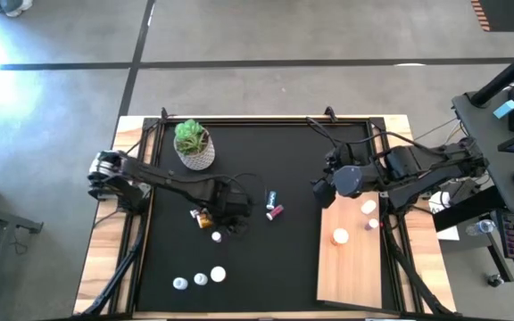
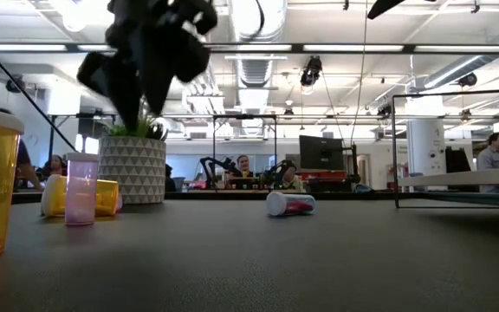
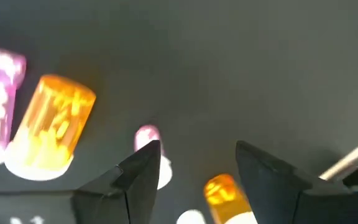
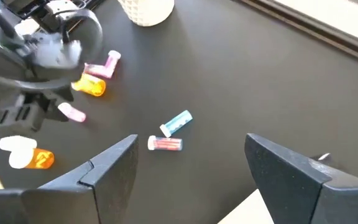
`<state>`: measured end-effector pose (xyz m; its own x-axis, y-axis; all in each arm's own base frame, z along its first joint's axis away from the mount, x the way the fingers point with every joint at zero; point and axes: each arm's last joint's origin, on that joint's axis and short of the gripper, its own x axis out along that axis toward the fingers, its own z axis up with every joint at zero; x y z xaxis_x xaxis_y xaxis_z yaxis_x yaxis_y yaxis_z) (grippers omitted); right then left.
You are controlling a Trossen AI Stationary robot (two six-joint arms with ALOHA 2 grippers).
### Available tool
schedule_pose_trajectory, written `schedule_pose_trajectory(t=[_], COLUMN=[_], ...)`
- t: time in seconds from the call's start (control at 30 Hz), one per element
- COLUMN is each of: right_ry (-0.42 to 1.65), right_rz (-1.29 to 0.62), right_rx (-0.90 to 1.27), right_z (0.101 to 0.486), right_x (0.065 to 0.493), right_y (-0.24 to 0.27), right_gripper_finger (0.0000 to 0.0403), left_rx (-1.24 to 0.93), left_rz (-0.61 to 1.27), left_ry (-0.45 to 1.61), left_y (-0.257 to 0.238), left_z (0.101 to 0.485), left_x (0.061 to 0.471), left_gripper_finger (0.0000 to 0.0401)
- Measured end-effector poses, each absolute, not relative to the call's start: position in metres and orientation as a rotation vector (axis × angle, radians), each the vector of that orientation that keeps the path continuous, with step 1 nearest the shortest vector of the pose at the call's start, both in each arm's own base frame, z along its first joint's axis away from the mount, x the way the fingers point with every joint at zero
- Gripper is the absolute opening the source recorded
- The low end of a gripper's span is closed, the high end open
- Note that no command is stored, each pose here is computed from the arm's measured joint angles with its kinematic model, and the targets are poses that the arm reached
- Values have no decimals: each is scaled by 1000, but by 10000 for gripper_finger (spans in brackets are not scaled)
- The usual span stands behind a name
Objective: Pick and place medicine bottles onto shelf by color
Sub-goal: Put the bottom right pink table bottle on the shelf
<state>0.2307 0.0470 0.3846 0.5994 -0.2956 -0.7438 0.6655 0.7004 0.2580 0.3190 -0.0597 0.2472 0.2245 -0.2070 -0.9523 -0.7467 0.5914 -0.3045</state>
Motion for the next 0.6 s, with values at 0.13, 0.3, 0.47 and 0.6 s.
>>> schedule_pose_trajectory(t=[0.13, 0.3, 0.47, 0.6], right_ry=[746, 782, 807, 763], right_rz=[-499, -344, -253, -180], right_rx=[561, 512, 394, 284], right_z=[380, 367, 352, 343], right_x=[247, 274, 294, 314], right_y=[55, 74, 89, 97], right_gripper_finger=[281, 281, 281, 281], left_rx=[-840, -728, -582, -470], left_rz=[386, 305, 334, 366], left_ry=[1172, 1062, 848, 643], left_y=[-61, -81, -104, -119], left_z=[276, 306, 327, 330], left_x=[309, 277, 240, 222], left_gripper_finger=[193, 193, 193, 193])
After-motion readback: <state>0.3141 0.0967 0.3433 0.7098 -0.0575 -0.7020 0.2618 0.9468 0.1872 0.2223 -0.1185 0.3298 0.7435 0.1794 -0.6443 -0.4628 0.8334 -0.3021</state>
